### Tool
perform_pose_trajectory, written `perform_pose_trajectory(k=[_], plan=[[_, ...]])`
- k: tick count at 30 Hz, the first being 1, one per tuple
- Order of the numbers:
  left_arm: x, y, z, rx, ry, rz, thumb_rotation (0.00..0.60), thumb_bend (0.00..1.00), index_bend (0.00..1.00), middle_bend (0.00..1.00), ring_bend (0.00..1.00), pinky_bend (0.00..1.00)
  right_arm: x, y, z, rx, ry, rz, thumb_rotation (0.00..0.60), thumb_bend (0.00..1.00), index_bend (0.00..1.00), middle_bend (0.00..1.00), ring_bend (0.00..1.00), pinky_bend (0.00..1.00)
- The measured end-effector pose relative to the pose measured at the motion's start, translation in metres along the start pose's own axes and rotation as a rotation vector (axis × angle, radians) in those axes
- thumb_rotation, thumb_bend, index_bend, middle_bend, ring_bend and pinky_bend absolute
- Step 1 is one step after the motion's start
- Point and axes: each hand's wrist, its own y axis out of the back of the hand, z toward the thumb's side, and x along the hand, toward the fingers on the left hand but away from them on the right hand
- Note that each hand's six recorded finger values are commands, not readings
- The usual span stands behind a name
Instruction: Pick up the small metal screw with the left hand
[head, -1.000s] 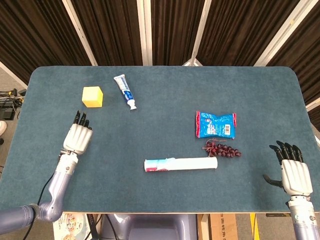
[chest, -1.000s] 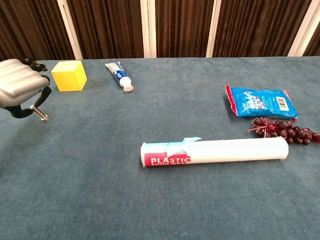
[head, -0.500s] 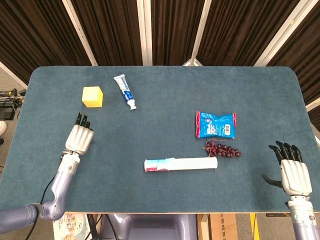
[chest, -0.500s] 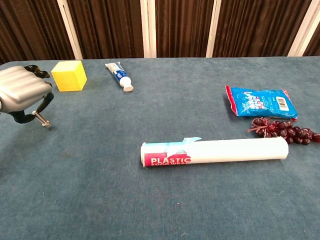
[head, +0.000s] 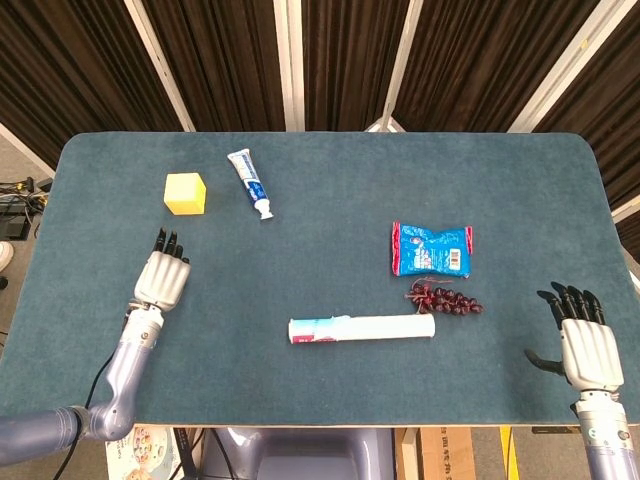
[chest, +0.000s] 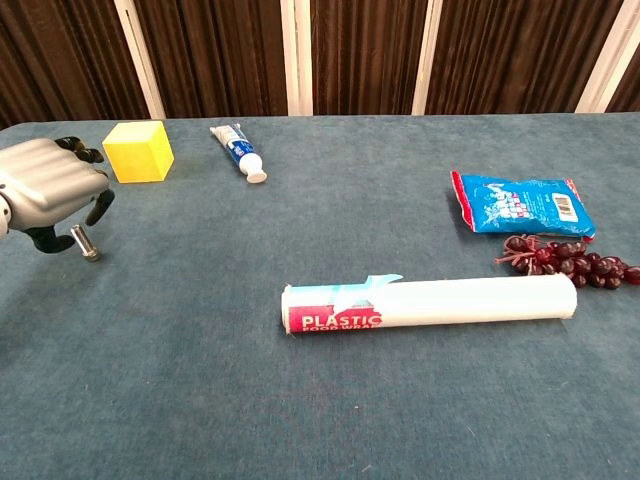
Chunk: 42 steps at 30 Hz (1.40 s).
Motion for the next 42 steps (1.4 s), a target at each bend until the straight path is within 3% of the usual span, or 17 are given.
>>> perform_pose_trajectory(k=[8, 12, 14, 17, 22, 26, 30, 36, 42], plan=[[-0.002, 0.003, 0.000, 0.002, -0.002, -0.003, 0.600, 0.41, 0.22, 0.17, 0.06, 0.05, 0.000, 0.000, 0.000, 0.001, -0.002, 0.000, 0.600, 0.15, 0.21, 0.12, 0.07, 0.00], [-0.003, 0.015, -0.007, -0.037, 0.013, 0.021, 0.600, 0.39, 0.20, 0.13, 0.03, 0.03, 0.000, 0.000, 0.000, 0.003, -0.001, 0.001, 0.600, 0.15, 0.21, 0.11, 0.07, 0.00], [-0.004, 0.024, -0.012, -0.060, 0.027, 0.040, 0.600, 0.34, 0.14, 0.08, 0.00, 0.01, 0.000, 0.000, 0.000, 0.005, 0.000, 0.003, 0.600, 0.15, 0.21, 0.11, 0.07, 0.00], [-0.011, 0.040, -0.025, -0.101, 0.057, 0.071, 0.600, 0.28, 0.07, 0.04, 0.00, 0.00, 0.000, 0.000, 0.000, 0.011, 0.000, 0.002, 0.600, 0.15, 0.21, 0.11, 0.07, 0.00], [-0.039, 0.067, -0.054, -0.226, 0.127, 0.085, 0.600, 0.26, 0.06, 0.03, 0.00, 0.00, 0.001, 0.004, 0.001, 0.020, 0.006, -0.009, 0.600, 0.15, 0.21, 0.11, 0.07, 0.00], [-0.074, 0.074, -0.094, -0.329, 0.206, 0.084, 0.600, 0.23, 0.06, 0.02, 0.00, 0.00, 0.003, 0.006, 0.003, 0.027, 0.019, -0.017, 0.600, 0.15, 0.21, 0.11, 0.07, 0.00], [-0.100, 0.059, -0.120, -0.433, 0.247, 0.082, 0.600, 0.21, 0.06, 0.01, 0.00, 0.00, 0.005, 0.008, 0.006, 0.044, 0.038, -0.026, 0.600, 0.15, 0.21, 0.11, 0.07, 0.00], [-0.137, 0.022, -0.151, -0.622, 0.289, 0.092, 0.600, 0.21, 0.06, 0.00, 0.00, 0.00, 0.009, 0.016, 0.010, 0.048, 0.067, -0.059, 0.600, 0.15, 0.21, 0.11, 0.05, 0.00], [-0.170, -0.018, -0.172, -0.714, 0.291, 0.130, 0.600, 0.21, 0.06, 0.00, 0.00, 0.00, 0.012, 0.021, 0.013, 0.045, 0.108, -0.076, 0.600, 0.15, 0.21, 0.11, 0.05, 0.00]])
